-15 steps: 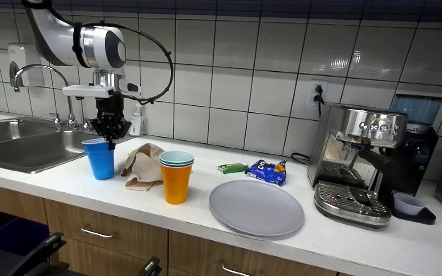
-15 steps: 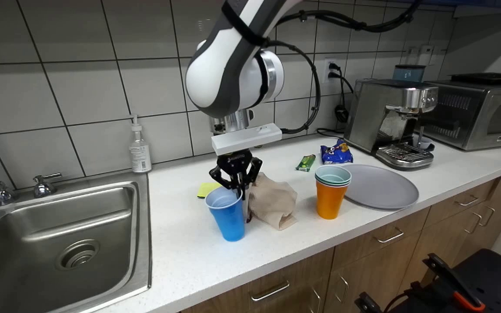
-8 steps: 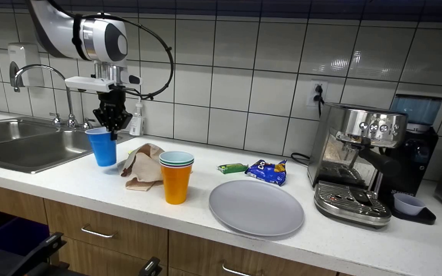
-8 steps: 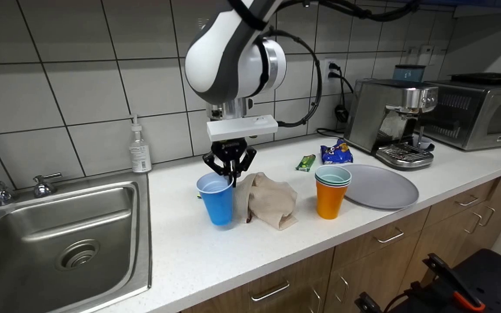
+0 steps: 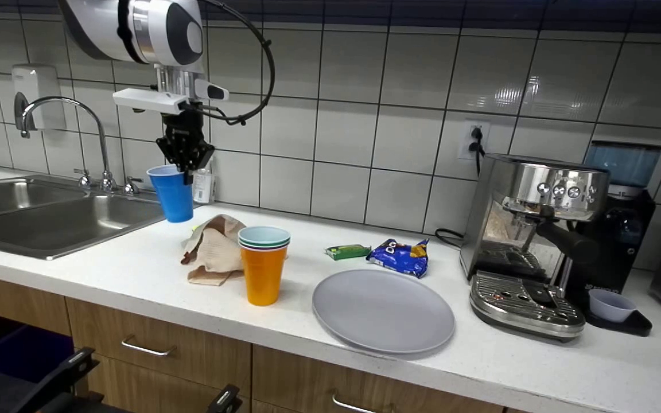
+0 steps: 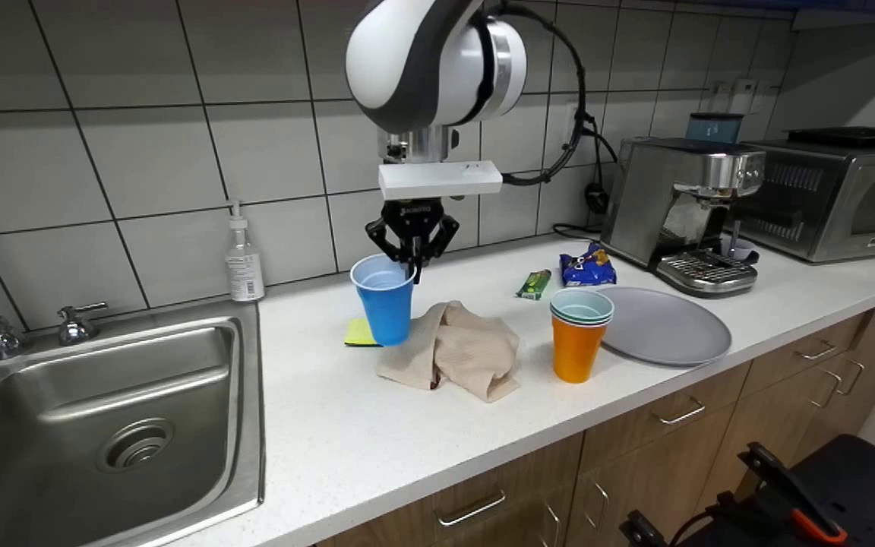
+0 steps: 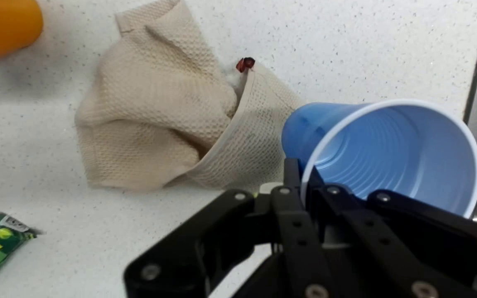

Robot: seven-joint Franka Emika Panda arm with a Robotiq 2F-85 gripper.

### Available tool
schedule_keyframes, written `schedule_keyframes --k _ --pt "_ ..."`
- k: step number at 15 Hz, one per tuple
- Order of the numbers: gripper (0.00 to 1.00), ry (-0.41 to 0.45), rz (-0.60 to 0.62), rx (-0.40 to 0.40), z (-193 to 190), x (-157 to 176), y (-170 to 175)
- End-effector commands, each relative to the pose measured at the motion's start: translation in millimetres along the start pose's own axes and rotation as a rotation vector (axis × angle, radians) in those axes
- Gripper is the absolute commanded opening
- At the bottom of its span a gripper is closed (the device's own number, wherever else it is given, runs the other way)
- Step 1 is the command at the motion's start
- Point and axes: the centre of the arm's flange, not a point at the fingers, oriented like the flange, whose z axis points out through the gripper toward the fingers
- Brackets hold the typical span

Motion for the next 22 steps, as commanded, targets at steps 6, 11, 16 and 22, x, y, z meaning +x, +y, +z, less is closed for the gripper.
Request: schedule_keyframes --k 6,11,16,22 --pt "0.01 0.050 0.033 -0.010 -56.8 -21.9 46.3" --pt "0.01 0.045 0.067 -0.041 -75.9 -35.1 66.4" --pt "0.01 0.024 0.111 -0.075 -86.1 -49.3 91.6" --pt "0.01 0.004 0.183 -0.125 -89.6 -60.6 126.5"
